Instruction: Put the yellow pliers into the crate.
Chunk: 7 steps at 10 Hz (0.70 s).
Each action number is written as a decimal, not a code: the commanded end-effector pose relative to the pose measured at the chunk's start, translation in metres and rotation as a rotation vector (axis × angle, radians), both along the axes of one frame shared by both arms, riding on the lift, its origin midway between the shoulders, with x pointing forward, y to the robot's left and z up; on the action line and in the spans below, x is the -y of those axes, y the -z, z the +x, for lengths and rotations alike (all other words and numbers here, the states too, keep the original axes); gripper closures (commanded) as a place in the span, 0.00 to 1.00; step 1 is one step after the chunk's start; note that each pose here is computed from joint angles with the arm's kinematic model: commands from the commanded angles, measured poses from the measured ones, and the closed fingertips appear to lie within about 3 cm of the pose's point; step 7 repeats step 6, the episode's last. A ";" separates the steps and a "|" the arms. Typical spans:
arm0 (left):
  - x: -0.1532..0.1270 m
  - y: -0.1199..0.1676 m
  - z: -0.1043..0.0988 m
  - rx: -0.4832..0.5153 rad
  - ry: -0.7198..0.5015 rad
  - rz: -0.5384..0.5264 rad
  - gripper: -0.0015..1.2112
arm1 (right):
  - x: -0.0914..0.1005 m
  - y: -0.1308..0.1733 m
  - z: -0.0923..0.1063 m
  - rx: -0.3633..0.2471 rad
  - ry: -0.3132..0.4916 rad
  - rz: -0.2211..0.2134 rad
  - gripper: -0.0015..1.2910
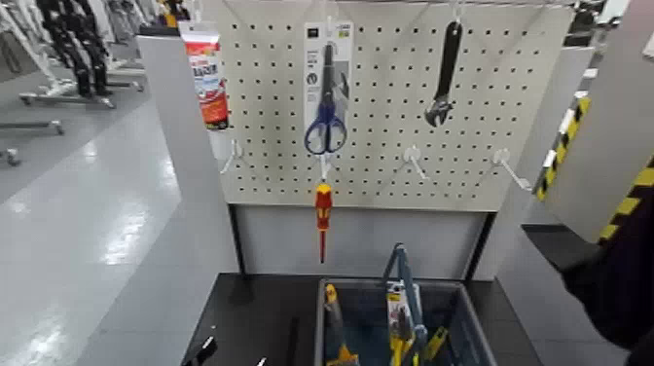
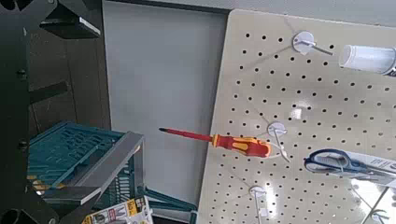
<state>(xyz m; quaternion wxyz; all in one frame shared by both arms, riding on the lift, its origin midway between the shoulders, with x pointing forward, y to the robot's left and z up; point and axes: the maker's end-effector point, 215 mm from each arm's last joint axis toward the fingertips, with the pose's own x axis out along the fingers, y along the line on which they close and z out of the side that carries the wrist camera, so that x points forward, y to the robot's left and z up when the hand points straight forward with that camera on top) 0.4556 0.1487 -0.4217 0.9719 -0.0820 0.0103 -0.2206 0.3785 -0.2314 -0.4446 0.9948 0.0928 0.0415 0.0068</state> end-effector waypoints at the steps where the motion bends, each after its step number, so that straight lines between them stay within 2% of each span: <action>1: 0.001 0.000 0.000 -0.001 0.005 0.002 0.10 | 0.000 -0.002 -0.001 0.005 0.006 -0.003 0.12; 4: 0.001 0.001 0.000 -0.004 0.007 0.002 0.10 | 0.001 -0.006 0.001 0.013 0.013 -0.034 0.11; 7: 0.002 0.001 0.000 -0.005 0.007 0.002 0.10 | 0.000 -0.004 0.002 -0.002 0.009 -0.036 0.11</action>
